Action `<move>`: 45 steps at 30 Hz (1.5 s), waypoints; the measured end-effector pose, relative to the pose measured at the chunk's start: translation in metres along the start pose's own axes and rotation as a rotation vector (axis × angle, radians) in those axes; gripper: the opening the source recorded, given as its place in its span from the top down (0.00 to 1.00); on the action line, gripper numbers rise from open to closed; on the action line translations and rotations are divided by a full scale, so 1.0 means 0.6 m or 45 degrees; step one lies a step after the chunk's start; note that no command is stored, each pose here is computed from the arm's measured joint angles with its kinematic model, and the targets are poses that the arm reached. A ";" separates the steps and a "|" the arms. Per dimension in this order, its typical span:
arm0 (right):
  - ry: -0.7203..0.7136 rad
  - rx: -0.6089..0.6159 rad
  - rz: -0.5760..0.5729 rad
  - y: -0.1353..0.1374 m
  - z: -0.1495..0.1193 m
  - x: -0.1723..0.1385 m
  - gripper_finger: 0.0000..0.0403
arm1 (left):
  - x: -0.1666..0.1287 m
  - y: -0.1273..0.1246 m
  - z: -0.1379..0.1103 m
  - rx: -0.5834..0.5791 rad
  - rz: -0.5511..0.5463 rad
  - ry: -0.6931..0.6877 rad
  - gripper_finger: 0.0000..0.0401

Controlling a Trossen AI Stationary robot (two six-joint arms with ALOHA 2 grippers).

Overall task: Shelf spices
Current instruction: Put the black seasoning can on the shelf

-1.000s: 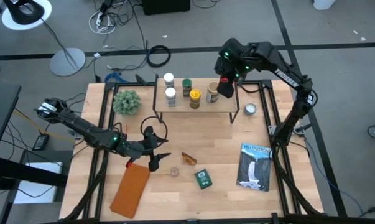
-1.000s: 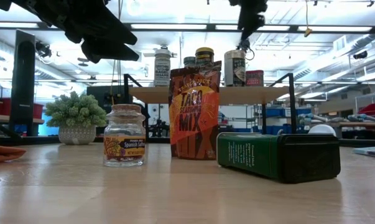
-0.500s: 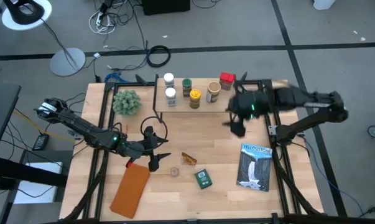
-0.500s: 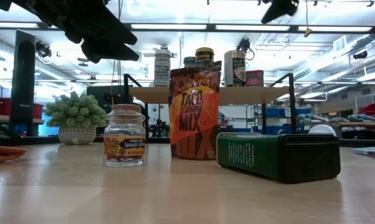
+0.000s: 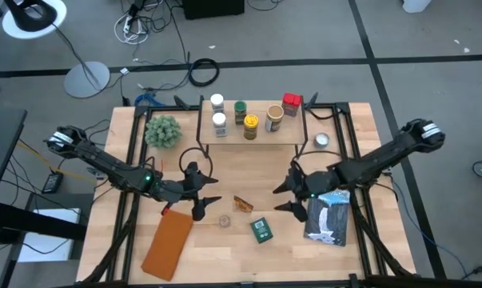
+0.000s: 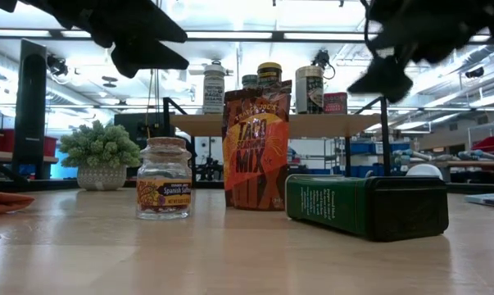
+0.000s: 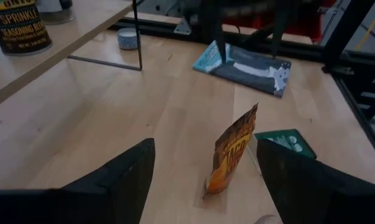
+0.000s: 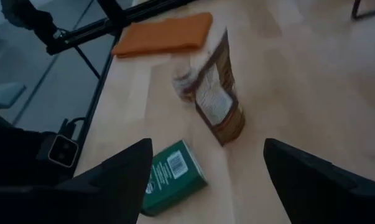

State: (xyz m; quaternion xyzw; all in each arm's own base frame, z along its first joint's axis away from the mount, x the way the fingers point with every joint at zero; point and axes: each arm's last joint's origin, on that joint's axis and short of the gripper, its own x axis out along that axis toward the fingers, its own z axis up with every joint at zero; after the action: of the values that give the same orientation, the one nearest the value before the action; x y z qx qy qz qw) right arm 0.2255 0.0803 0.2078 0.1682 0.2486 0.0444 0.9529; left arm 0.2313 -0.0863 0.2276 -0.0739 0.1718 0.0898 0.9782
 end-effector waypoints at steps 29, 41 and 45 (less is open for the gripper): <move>0.050 -0.157 -0.016 -0.004 -0.033 0.039 0.28 | 0.005 -0.019 0.022 -0.098 -0.095 -0.075 0.77; 0.257 -0.227 -0.188 0.029 -0.030 0.026 0.94 | 0.050 -0.085 0.016 -0.200 -0.156 -0.077 0.99; 0.270 -0.274 -0.209 0.051 -0.030 0.018 0.97 | 0.088 -0.173 0.019 -0.017 -0.080 0.049 1.00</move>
State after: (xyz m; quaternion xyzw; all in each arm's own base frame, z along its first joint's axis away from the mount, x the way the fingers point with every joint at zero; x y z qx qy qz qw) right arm 0.2258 0.1164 0.1988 0.0390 0.3544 0.0105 0.9342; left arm 0.3044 -0.1775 0.2314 -0.0875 0.1876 0.0587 0.9766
